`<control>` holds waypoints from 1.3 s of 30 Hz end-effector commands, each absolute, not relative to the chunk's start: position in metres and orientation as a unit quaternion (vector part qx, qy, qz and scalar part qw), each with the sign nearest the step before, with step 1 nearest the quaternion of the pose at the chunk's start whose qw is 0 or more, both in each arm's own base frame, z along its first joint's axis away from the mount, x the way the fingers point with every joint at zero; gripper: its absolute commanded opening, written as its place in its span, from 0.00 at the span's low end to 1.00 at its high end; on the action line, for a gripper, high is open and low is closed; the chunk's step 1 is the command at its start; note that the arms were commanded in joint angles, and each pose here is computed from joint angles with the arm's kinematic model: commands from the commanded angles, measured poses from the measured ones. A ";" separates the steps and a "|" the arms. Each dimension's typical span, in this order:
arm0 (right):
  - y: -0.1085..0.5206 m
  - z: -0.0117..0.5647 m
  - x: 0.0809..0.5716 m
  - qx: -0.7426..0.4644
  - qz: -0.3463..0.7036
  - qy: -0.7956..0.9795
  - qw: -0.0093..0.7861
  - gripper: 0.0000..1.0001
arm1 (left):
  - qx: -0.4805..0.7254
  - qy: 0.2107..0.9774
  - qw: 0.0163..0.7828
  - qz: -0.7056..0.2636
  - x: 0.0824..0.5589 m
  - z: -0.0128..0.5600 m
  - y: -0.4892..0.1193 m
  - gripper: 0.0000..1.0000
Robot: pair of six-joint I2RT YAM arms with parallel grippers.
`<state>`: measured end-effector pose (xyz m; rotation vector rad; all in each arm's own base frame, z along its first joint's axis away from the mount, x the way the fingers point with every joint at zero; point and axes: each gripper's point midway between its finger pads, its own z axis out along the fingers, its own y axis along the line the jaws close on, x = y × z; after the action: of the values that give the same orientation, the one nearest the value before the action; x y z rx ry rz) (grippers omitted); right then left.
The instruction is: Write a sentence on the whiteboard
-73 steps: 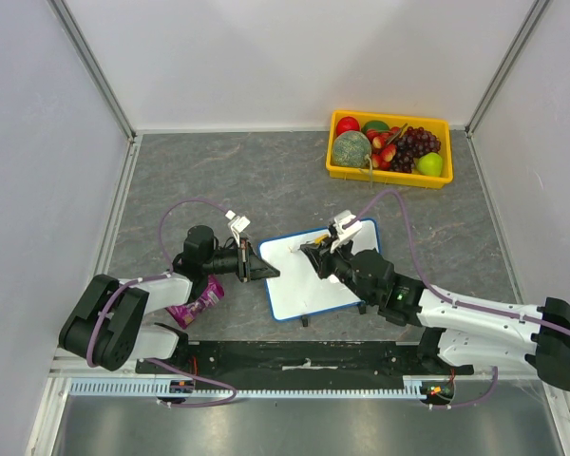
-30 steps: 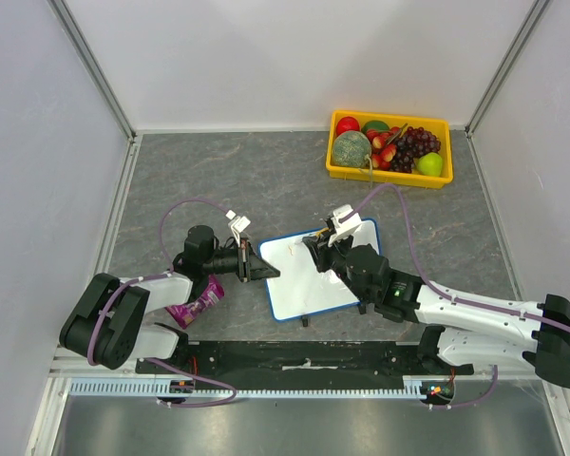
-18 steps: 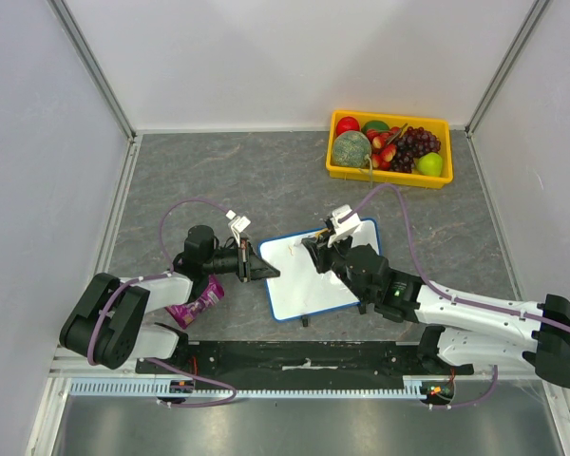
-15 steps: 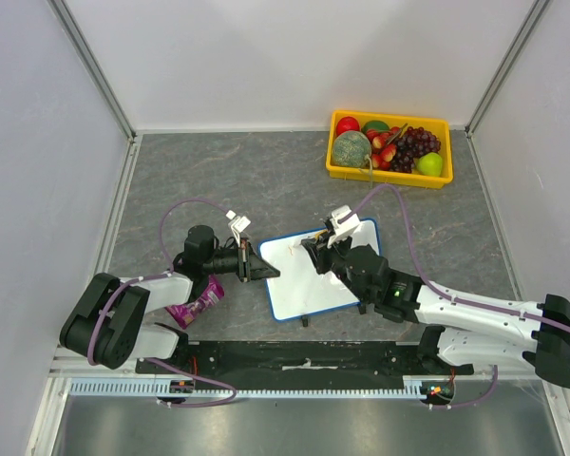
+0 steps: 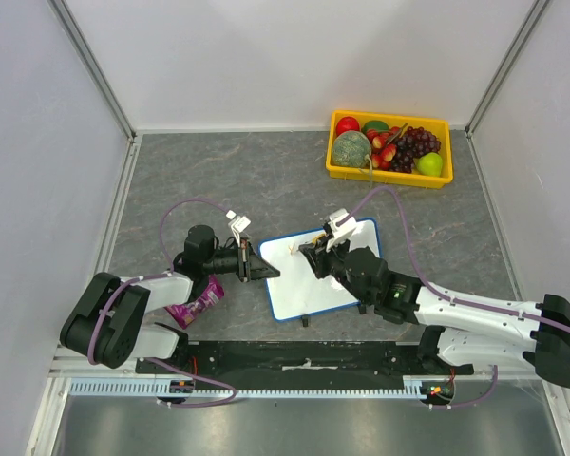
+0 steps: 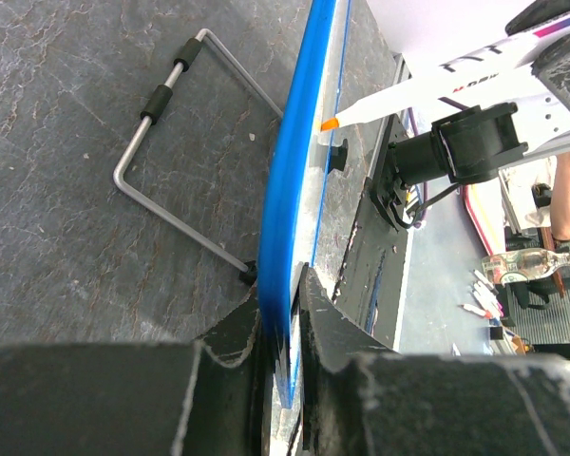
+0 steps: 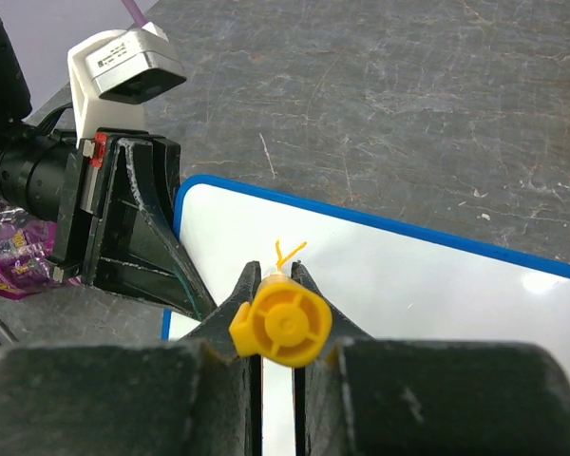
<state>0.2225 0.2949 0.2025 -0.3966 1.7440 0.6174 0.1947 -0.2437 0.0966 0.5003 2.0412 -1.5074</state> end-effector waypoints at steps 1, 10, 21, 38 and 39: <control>0.288 0.188 0.220 -0.174 0.250 0.760 0.574 0.00 | 0.202 0.771 0.287 -0.532 0.200 0.081 -0.240 0.02; 0.281 0.178 0.216 -0.172 0.244 0.768 0.567 0.00 | 0.202 0.771 0.287 -0.532 0.200 0.081 -0.240 0.02; 0.277 0.167 0.206 -0.187 0.255 0.771 0.553 0.00 | 0.202 0.771 0.285 -0.532 0.200 0.081 -0.241 0.02; 0.280 0.228 0.209 -0.157 0.298 0.731 0.594 0.00 | 0.202 0.771 0.284 -0.532 0.200 0.080 -0.241 0.02; 0.279 0.228 0.211 -0.154 0.294 0.731 0.596 0.00 | 0.202 0.771 0.284 -0.533 0.200 0.080 -0.241 0.02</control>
<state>0.2019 0.2786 0.1992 -0.4162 1.7556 0.6841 0.1952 -0.2447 0.0967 0.5050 2.0448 -1.5157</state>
